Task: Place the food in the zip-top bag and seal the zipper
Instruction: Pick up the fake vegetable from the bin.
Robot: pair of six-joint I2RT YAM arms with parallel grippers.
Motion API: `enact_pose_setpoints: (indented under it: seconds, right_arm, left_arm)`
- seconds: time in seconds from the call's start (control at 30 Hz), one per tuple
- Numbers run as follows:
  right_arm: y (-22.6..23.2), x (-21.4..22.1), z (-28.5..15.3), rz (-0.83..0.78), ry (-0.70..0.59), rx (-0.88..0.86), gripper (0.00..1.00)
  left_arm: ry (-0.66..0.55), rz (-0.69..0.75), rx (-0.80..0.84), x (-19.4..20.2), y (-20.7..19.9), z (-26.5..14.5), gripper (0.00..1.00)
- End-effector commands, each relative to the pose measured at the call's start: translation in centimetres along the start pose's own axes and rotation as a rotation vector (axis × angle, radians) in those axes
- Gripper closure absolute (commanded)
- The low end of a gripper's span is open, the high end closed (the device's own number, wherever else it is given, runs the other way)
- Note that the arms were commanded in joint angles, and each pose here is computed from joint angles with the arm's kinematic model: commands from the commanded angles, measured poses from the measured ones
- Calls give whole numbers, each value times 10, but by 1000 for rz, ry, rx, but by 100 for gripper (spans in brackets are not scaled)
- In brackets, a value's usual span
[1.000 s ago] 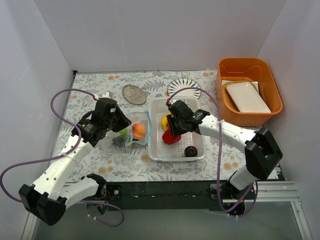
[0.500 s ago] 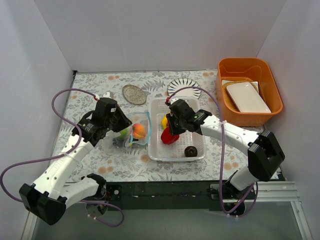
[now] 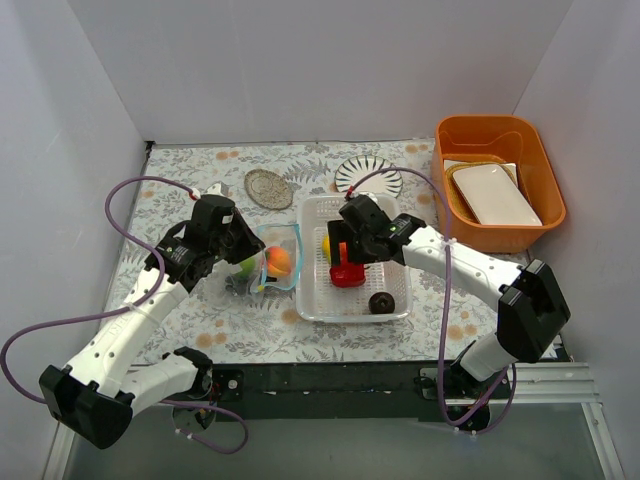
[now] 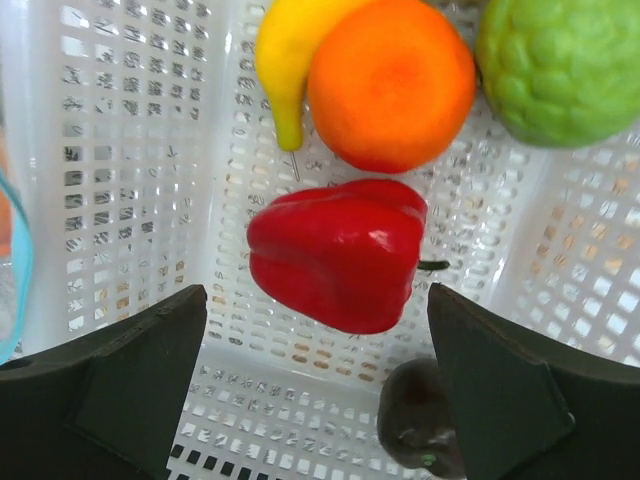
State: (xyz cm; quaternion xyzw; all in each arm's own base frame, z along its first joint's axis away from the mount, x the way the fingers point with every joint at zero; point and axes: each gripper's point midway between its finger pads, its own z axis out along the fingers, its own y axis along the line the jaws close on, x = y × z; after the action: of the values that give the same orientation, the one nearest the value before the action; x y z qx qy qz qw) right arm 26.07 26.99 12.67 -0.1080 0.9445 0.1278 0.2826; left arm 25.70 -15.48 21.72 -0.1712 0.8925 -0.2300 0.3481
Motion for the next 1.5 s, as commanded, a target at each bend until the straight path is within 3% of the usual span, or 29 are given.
enact_pose_setpoints:
  seconds: [0.0,0.13,0.3,0.5,0.93,1.03,1.17,1.27,1.47]
  right_arm:
    - [-3,26,-3,265,71,23,2]
    - [9,33,3,330,72,-55,2]
    - [-15,30,14,323,61,78,2]
    - [-6,39,40,361,105,41,2]
    - [-13,3,69,348,19,21,2]
    - [-12,-1,67,330,-3,-8,9]
    - [-12,-3,60,285,-27,-30,31]
    - [-11,-9,47,256,-61,-59,41]
    - [1,-21,7,221,-149,-183,50]
  left_arm:
    - [-2,9,11,1,1,1,100]
    - [-6,9,12,0,1,1,100]
    - [-12,11,10,-1,2,-2,100]
    - [-9,1,13,1,2,-1,100]
    - [-20,4,5,0,5,-6,100]
    - [-16,6,0,0,5,-5,100]
    - [-18,4,7,0,4,-5,100]
    - [-10,6,3,1,5,-3,100]
    - [-5,6,9,2,3,-2,100]
